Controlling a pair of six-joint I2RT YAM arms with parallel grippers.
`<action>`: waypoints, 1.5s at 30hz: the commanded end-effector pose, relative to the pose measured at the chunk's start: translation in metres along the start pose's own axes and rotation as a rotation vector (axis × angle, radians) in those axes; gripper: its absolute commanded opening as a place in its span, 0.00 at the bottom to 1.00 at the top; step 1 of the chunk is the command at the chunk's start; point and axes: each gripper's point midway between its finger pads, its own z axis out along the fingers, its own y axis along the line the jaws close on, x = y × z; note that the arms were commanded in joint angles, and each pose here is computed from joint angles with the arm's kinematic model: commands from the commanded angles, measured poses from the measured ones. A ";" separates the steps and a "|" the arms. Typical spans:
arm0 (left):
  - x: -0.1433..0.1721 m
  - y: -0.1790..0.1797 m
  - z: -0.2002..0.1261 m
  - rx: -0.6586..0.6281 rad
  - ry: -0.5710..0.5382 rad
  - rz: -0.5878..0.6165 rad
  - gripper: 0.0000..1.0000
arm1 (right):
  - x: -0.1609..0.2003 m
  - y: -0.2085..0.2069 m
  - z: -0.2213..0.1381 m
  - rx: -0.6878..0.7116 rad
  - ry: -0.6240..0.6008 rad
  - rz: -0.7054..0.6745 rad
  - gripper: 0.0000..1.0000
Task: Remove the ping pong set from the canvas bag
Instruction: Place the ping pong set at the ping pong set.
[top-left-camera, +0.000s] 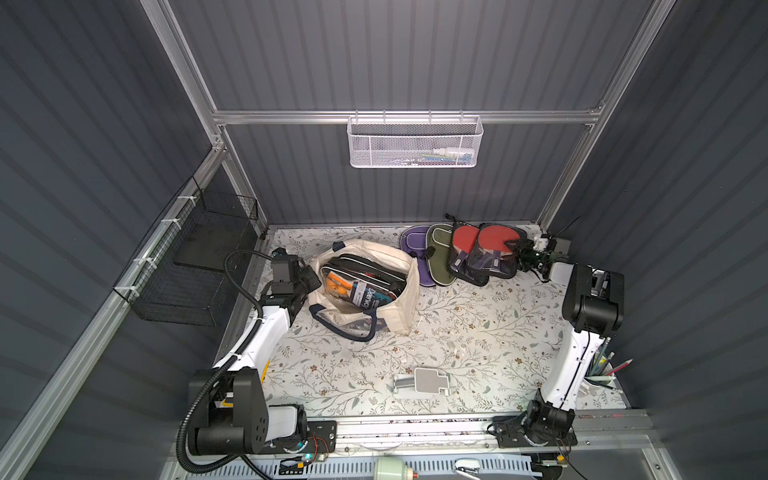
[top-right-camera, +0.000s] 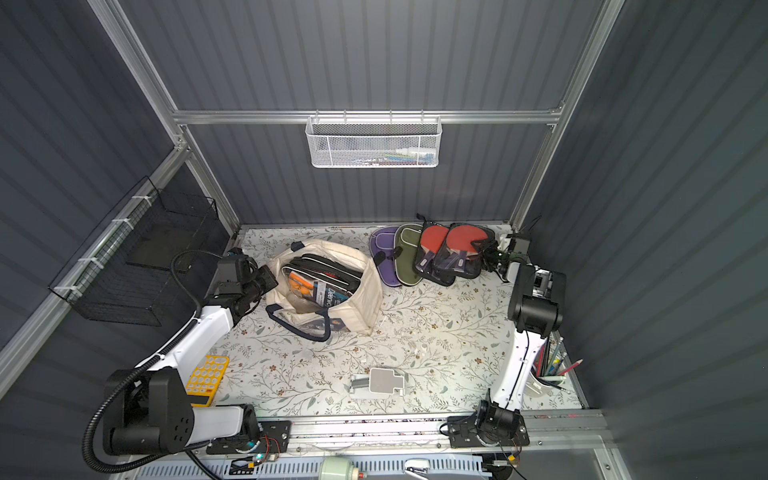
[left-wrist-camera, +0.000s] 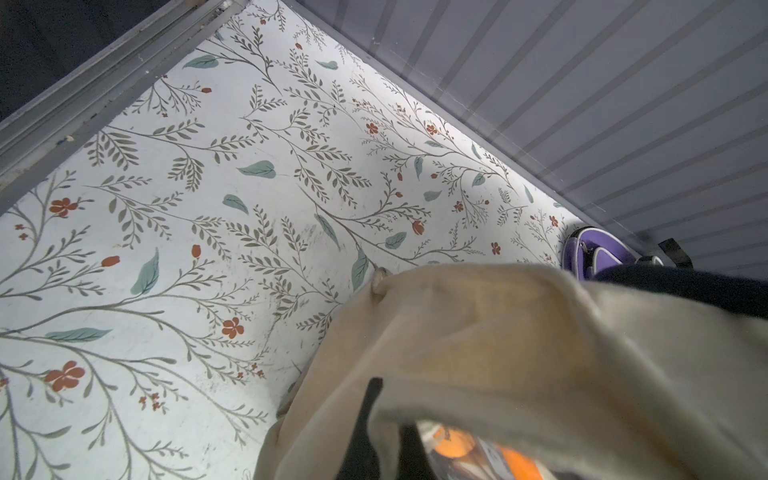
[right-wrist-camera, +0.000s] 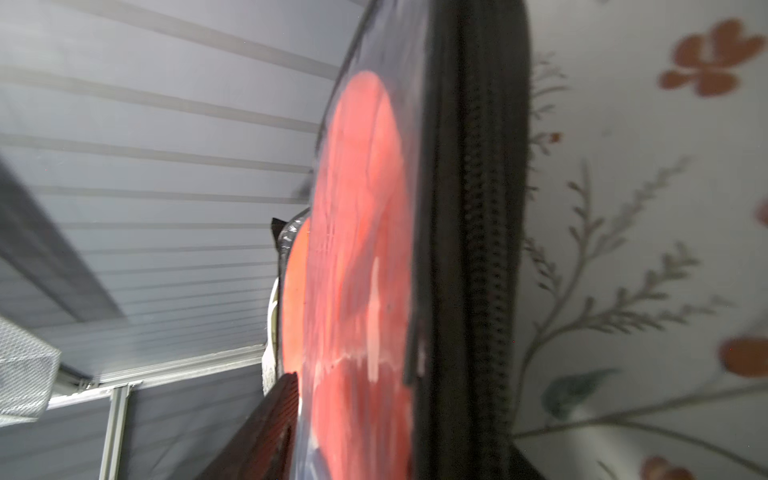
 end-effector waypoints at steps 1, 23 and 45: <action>0.015 0.015 0.004 -0.048 0.047 0.005 0.00 | -0.015 0.017 -0.009 0.017 -0.039 -0.081 0.60; 0.016 0.016 0.005 -0.049 0.049 0.001 0.00 | -0.012 -0.001 -0.013 0.346 -0.022 -0.285 0.91; 0.014 0.015 0.003 -0.046 0.041 0.002 0.00 | -0.004 -0.027 -0.012 0.774 0.107 -0.432 0.96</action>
